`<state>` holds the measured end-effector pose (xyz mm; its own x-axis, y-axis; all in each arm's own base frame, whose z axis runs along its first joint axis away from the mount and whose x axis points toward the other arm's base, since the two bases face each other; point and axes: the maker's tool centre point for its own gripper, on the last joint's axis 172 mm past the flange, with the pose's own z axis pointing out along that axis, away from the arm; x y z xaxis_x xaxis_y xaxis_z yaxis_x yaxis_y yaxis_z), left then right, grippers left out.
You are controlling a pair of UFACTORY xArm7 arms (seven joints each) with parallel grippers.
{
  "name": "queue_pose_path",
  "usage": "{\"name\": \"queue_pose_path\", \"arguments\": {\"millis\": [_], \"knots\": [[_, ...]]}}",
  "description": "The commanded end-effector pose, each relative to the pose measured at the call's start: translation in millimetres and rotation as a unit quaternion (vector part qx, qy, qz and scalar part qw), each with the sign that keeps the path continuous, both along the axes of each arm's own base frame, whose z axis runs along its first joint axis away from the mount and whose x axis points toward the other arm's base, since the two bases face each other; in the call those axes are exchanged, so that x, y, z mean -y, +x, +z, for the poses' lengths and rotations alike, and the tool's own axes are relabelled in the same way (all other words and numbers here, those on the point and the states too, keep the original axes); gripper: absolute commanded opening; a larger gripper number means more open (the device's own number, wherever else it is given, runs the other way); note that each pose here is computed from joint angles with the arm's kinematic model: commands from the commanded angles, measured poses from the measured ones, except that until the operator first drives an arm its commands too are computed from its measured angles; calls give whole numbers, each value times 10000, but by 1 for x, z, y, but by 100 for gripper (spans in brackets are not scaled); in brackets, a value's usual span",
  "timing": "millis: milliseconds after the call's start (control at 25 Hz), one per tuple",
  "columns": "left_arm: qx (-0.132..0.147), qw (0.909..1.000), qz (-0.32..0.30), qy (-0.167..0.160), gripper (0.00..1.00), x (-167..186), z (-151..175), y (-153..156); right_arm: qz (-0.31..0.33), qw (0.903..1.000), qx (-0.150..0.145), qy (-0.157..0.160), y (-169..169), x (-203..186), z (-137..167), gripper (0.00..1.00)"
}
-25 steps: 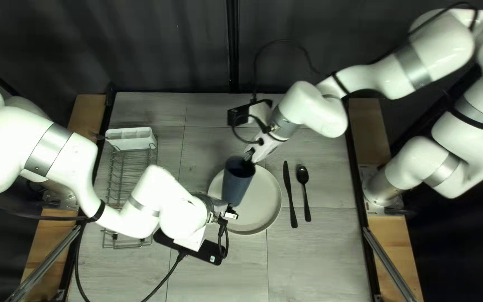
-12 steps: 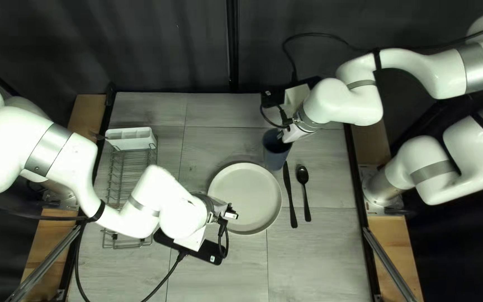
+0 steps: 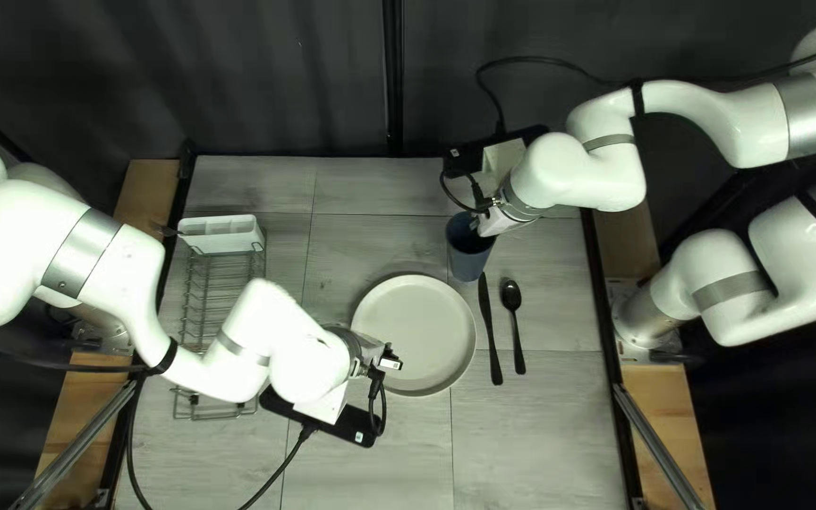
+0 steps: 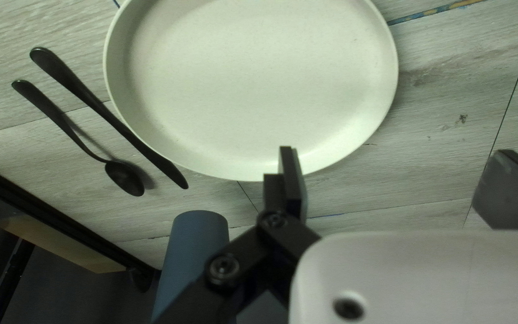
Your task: Pick up and place plate onto table. Place down one fork to the left of the plate. Place spoon and knife to the right of the plate. Place cup above the knife and spoon
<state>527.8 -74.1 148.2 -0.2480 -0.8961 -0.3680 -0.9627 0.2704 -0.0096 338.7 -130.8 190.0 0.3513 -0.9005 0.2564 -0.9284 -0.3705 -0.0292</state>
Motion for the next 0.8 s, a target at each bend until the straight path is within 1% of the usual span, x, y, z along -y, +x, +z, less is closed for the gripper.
{"name": "queue_pose_path", "arguments": {"millis": [40, 200, 360, 560, 800], "knots": [[0, 10000, 0, 0, 100, 0, 0, 0, 41, 9999, 51, -126, 7, 40, -5, 0], [0, 10000, 0, 0, 100, 0, 0, 0, 7, 9998, -17, -180, 16, 68, -21, 0], [0, 10000, 0, 0, 100, 0, 0, 0, -71, 9998, -42, -176, 10, 84, -40, 0], [0, 10000, 0, 0, 100, 0, 0, 0, -168, 9997, 128, -136, -8, 99, -55, 0], [0, 10000, 0, 0, 100, 0, 0, 0, -195, 9994, 254, -141, -22, 96, -57, 0]]}}
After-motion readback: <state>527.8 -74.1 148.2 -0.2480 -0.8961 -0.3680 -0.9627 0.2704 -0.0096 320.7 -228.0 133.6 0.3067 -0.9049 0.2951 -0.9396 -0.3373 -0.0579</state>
